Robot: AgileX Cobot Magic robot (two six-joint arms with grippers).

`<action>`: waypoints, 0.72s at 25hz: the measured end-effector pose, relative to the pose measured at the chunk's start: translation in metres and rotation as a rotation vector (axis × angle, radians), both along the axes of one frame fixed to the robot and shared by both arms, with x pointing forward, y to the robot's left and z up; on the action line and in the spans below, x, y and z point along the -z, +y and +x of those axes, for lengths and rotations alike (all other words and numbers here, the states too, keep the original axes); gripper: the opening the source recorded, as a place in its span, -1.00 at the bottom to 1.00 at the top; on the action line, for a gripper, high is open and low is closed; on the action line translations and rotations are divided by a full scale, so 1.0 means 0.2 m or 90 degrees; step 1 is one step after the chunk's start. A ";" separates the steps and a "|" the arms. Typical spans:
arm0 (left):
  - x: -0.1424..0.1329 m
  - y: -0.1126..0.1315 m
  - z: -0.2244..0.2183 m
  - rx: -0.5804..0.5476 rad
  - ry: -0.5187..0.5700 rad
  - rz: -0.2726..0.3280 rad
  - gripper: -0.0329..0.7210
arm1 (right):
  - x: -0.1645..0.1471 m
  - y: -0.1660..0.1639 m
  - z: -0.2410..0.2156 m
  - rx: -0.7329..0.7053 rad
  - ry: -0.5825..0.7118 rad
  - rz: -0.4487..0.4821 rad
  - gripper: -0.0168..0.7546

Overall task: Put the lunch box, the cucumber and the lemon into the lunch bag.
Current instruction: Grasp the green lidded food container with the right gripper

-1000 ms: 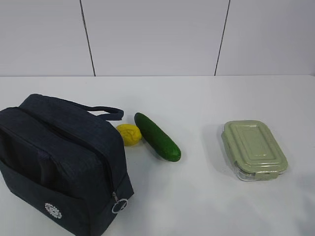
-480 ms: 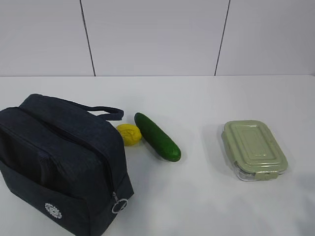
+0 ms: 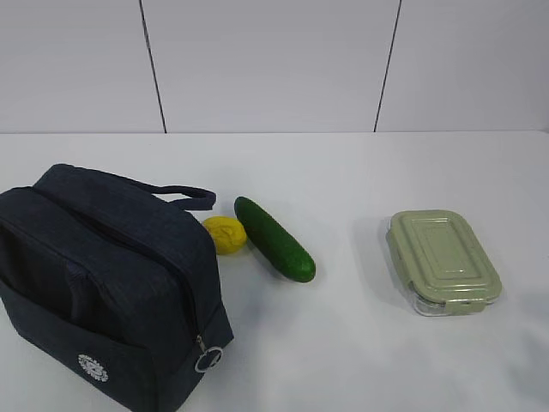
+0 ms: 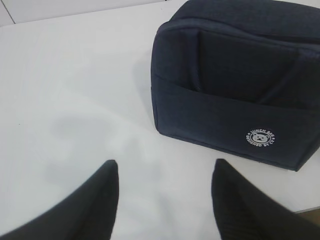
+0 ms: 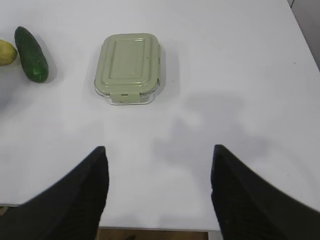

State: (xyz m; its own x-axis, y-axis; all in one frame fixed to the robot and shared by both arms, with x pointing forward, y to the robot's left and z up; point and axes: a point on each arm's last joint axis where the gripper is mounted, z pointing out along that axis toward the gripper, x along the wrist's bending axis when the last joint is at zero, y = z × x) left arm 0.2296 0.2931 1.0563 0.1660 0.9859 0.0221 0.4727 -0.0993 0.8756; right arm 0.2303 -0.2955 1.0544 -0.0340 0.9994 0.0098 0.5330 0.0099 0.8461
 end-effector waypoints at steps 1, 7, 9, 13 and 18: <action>0.00 0.00 0.00 0.000 0.000 0.000 0.23 | -0.01 0.00 0.02 0.004 0.010 0.007 0.33; 0.00 0.00 0.00 0.000 0.000 0.000 0.23 | -0.08 0.00 0.16 0.025 0.093 0.034 0.33; 0.00 0.00 0.00 0.000 0.000 0.000 0.23 | -0.11 0.00 0.22 0.027 0.119 0.037 0.33; 0.00 0.00 0.00 0.000 0.000 0.000 0.23 | -0.18 0.01 0.33 0.025 0.158 0.057 0.32; 0.00 0.00 0.00 0.000 0.000 0.000 0.23 | -0.26 0.04 0.51 -0.007 0.209 0.083 0.26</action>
State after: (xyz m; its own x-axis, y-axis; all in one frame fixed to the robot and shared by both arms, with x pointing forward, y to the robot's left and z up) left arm 0.2296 0.2931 1.0563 0.1660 0.9859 0.0221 0.4727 -0.0993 0.8756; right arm 0.3323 -0.2869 1.1067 -0.0185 0.9885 0.1501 0.7772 -0.0802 0.6241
